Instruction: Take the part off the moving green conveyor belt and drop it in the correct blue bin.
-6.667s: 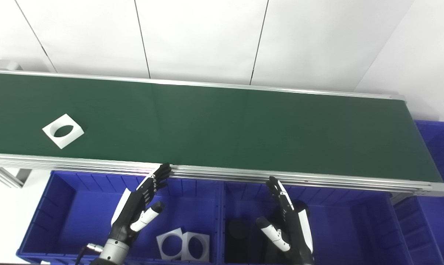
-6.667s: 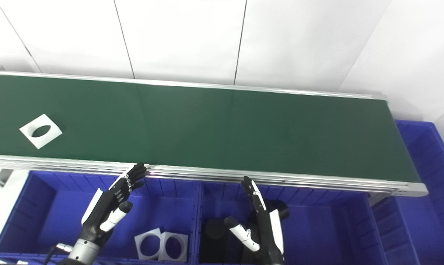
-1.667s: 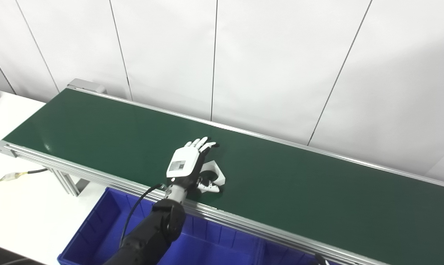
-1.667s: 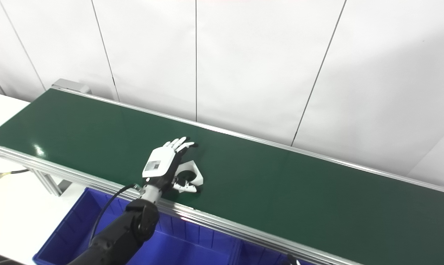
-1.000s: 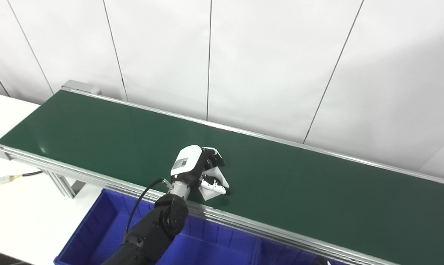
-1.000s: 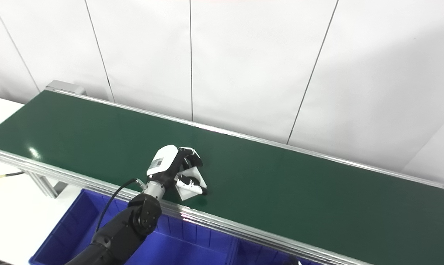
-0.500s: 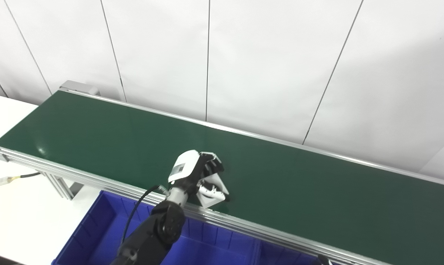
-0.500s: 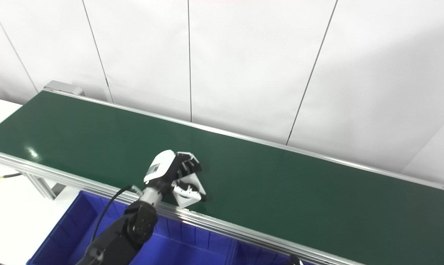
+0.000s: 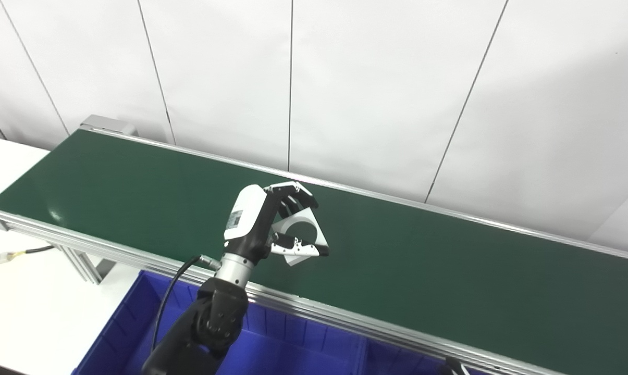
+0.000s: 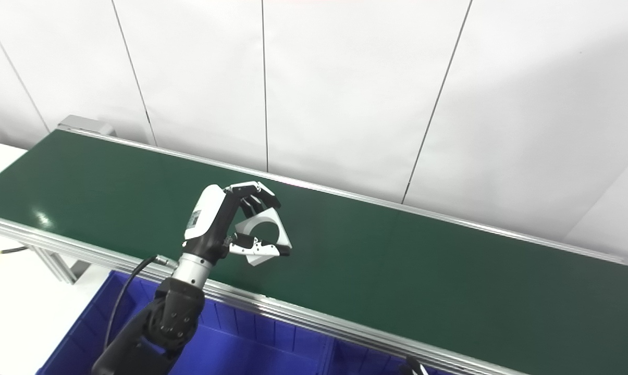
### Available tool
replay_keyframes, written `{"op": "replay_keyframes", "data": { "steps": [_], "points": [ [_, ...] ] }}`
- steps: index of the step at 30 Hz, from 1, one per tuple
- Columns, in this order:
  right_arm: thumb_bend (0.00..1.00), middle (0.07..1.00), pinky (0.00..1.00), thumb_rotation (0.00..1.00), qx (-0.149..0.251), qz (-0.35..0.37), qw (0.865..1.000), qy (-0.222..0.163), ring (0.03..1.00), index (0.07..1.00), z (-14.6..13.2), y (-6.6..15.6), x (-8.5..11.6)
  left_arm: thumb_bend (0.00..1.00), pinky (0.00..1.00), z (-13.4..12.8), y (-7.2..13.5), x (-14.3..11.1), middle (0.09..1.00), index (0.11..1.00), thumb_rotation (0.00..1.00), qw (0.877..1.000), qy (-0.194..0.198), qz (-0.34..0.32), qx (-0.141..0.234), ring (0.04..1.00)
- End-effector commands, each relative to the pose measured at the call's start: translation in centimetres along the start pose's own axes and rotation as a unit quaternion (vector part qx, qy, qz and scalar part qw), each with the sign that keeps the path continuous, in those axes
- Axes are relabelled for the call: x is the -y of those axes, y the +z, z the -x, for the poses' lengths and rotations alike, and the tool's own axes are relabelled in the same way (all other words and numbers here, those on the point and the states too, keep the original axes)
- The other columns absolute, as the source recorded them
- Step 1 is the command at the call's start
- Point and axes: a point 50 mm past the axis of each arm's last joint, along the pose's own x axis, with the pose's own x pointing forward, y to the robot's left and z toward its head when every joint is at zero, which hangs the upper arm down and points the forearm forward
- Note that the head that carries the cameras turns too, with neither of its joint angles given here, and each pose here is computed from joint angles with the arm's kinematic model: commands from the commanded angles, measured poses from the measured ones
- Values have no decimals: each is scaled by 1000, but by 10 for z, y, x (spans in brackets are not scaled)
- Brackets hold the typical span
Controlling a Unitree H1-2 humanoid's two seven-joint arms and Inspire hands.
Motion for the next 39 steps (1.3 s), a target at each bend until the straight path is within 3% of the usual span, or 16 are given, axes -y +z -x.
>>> {"op": "replay_keyframes", "data": {
  "steps": [1,8,20,23,24,27,33,39],
  "points": [
    [758,826,892,709,38,-14,999,1,862,878,-3,11,1,498,345,-6,11,-16,518,482,0,1000,14,2,28,423],
    [742,827,900,694,39,-17,999,4,863,881,-1,13,1,499,335,22,-6,-23,510,490,0,1000,1,21,0,420],
    [768,824,886,719,50,-9,999,0,854,878,2,19,2,499,388,94,-49,8,525,474,0,996,-51,52,-55,441],
    [760,823,890,723,54,-11,998,0,859,879,2,22,2,499,389,103,-52,12,523,475,0,995,-70,54,-54,440],
    [759,822,895,731,55,-12,998,1,859,881,1,22,2,497,457,106,-53,13,517,462,0,994,-77,57,-53,480],
    [759,828,907,749,59,-14,998,2,863,887,1,25,2,496,513,112,-54,15,512,449,0,993,-92,61,-50,516],
    [752,837,912,765,69,-19,997,1,868,897,-1,32,3,498,443,119,-53,19,522,460,0,990,-112,68,-44,469],
    [765,835,893,778,73,-25,997,-4,862,892,-2,36,4,499,441,120,-52,22,517,456,0,988,-134,70,-37,472]
  ]
}}
